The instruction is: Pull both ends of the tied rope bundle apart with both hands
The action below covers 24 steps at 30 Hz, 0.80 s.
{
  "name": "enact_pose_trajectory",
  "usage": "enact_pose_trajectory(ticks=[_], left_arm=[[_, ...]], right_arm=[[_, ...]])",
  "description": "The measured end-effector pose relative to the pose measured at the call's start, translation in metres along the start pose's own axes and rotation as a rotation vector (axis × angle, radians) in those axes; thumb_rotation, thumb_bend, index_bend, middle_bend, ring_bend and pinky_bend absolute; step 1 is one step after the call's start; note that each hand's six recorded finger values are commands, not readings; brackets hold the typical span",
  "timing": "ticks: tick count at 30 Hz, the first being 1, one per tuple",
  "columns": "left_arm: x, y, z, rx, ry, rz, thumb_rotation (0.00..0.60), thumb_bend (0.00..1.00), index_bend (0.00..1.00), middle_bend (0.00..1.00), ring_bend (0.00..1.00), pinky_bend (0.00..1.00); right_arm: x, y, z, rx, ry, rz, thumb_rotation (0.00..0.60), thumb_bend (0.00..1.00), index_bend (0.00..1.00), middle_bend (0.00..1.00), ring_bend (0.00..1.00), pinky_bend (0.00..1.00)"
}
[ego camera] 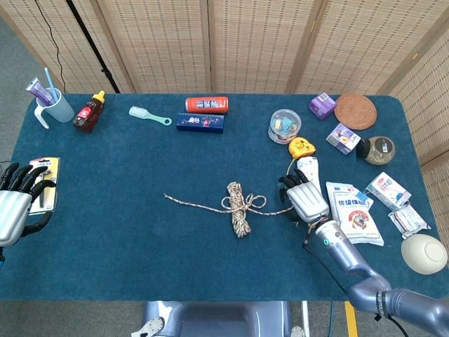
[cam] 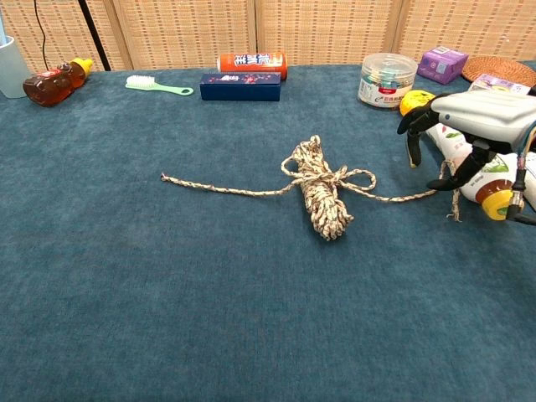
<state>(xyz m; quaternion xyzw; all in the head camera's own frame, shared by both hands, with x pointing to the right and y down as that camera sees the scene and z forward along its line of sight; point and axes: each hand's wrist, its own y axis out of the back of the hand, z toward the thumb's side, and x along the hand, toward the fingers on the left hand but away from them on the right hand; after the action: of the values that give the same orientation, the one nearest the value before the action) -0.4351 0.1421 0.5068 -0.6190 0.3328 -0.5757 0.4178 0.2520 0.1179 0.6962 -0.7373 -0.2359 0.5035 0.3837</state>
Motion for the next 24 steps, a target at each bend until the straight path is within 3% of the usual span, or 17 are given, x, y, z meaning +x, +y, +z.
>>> enact_pose_trajectory(ticks=[8, 24], left_arm=[[-0.003, 0.001, -0.004, 0.001, 0.007, 0.001, 0.600, 0.27, 0.30, 0.16, 0.09, 0.00], [-0.009, -0.001, -0.012, -0.007, 0.025, -0.004, 0.600, 0.27, 0.30, 0.16, 0.09, 0.00]], right_arm=[[-0.005, -0.014, -0.001, 0.006, -0.014, 0.002, 0.600, 0.28, 0.49, 0.12, 0.08, 0.00], [-0.018, -0.023, 0.021, 0.114, 0.057, -0.009, 0.600, 0.28, 0.51, 0.11, 0.07, 0.00]])
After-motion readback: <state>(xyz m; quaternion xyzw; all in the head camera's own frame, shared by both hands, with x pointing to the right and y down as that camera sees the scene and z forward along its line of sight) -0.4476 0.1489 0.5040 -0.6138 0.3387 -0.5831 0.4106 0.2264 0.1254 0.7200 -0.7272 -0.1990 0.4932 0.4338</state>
